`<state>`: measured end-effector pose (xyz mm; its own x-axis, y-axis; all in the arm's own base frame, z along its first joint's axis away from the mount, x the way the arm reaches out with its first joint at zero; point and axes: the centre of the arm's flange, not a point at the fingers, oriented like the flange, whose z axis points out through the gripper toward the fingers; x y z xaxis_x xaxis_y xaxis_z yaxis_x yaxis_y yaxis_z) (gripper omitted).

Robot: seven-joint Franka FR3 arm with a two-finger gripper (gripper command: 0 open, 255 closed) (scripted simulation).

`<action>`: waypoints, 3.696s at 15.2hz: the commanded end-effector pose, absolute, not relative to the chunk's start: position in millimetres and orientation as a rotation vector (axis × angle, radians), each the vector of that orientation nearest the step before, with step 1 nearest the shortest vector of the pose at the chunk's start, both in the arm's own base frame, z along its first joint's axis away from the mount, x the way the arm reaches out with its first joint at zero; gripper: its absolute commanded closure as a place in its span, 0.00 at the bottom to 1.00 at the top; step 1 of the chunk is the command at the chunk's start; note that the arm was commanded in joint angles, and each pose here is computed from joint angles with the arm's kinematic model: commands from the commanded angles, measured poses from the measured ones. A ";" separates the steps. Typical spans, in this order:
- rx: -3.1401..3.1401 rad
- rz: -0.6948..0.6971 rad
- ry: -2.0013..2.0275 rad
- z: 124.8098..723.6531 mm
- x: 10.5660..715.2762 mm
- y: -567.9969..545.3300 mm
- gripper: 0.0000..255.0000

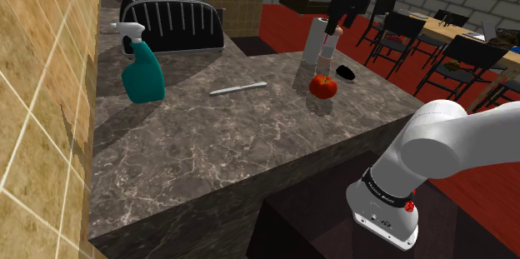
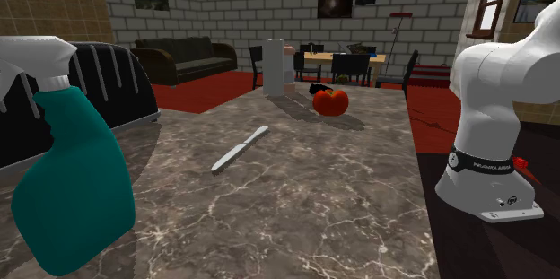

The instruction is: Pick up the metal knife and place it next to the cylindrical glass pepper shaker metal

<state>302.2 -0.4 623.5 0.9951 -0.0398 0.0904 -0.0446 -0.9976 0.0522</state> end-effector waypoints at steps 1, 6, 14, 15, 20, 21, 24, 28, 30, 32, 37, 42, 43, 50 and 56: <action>3.084 0.138 -0.065 623.5 302.2 -0.4 0.00; 3.067 0.067 0.249 587.1 362.4 -7.7 0.00; 2.971 -0.046 0.742 522.4 454.4 4.1 0.00; 2.954 -0.061 0.802 513.8 465.1 7.4 0.00; 2.847 -0.130 1.097 468.8 514.8 30.1 0.00; 2.822 -0.144 1.154 459.5 523.8 35.7 0.00; 2.740 -0.185 1.323 430.8 549.0 54.4 0.00; 2.614 -0.238 1.539 391.1 577.3 83.2 0.00; 2.549 -0.263 1.637 371.9 588.3 97.9 0.00; 2.549 -0.263 1.637 361.6 587.3 96.1 0.00; 2.549 -0.263 1.637 335.7 584.9 91.4 0.00; 2.549 -0.263 1.637 332.7 584.6 90.9 0.00; 2.549 -0.263 1.637 332.7 584.6 90.9 0.00; 2.550 -0.263 1.637 333.0 584.7 91.1 1.00; 2.549 -0.263 1.637 332.7 584.6 90.9 1.00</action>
